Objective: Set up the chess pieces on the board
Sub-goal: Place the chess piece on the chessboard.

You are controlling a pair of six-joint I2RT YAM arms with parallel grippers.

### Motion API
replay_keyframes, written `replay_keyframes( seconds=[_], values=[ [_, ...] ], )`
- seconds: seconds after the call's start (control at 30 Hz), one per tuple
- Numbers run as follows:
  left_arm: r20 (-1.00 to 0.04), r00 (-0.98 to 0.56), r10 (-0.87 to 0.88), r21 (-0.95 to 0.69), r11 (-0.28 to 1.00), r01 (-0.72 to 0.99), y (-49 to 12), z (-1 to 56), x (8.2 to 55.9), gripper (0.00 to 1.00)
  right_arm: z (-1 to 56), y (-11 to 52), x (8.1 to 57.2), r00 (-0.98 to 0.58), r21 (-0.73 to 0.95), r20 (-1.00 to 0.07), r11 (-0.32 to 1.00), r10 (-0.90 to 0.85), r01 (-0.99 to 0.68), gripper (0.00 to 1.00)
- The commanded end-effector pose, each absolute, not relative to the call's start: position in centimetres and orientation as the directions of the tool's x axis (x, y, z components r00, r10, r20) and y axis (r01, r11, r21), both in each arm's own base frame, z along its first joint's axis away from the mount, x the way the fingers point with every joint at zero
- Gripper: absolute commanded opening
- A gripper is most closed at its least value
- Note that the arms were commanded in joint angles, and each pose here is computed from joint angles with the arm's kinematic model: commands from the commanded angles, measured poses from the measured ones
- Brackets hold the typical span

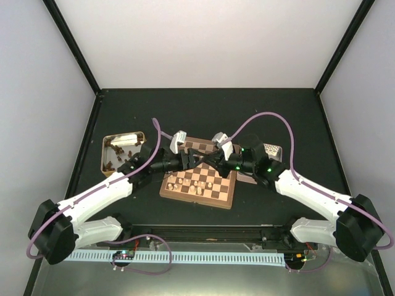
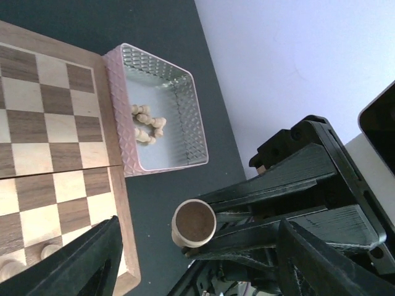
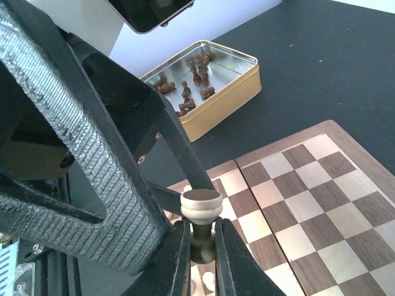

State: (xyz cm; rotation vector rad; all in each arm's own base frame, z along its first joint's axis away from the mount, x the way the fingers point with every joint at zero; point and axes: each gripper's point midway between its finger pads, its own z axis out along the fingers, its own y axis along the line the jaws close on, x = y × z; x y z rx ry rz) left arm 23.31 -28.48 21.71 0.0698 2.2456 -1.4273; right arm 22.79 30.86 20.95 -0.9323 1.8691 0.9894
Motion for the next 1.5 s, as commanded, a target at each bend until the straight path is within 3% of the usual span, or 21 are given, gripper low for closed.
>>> replay_keyframes(
  seconds=[0.0, 0.27, 0.53, 0.73, 1.03, 1.17, 1.33, 1.47],
  values=[
    [-0.391, -0.899, -0.198, -0.881, 0.364, 0.303, -29.5, 24.0, 23.3, 0.66, 22.7, 31.9, 22.4, -0.337, 0.24, -0.914, 0.369, -0.225, -0.898, 0.06],
    [-0.347, -0.906, -0.242, -0.902, 0.351, 0.251, -29.0, 23.4, 23.9, 0.41, 23.0, 32.3, 21.9, -0.317, 0.227, -0.92, 0.348, -0.229, -0.91, 0.05],
    [-0.312, -0.905, -0.29, -0.918, 0.339, 0.208, -28.4, 22.9, 24.5, 0.49, 23.1, 32.5, 21.9, -0.314, 0.23, -0.925, 0.342, -0.216, -0.911, 0.05],
    [-0.282, -0.913, -0.294, -0.92, 0.354, 0.17, -28.2, 22.2, 24.6, 0.45, 23.5, 32.8, 21.5, -0.299, 0.223, -0.93, 0.32, -0.213, -0.921, 0.05],
    [-0.25, -0.932, -0.262, -0.925, 0.35, 0.15, -28.2, 21.7, 23.6, 0.14, 23.6, 32.7, 22.9, -0.326, 0.229, -0.925, 0.398, -0.196, -0.888, 0.06],
    [-0.246, -0.934, -0.257, -0.932, 0.327, 0.156, -28.3, 22.2, 23.3, 0.08, 24.1, 32.5, 23.5, -0.348, 0.251, -0.924, 0.434, -0.159, -0.865, 0.07],
    [-0.251, -0.933, -0.257, -0.936, 0.311, 0.166, -28.3, 22.8, 23.2, 0.08, 24.9, 32.4, 23.7, -0.361, 0.278, -0.926, 0.447, -0.111, -0.85, 0.08],
    [-0.242, -0.937, -0.251, -0.941, 0.296, 0.163, -28.4, 23.1, 22.9, 0.17, 25.2, 32.2, 24.0, -0.365, 0.284, -0.927, 0.467, -0.09, -0.837, 0.08]
  ],
)
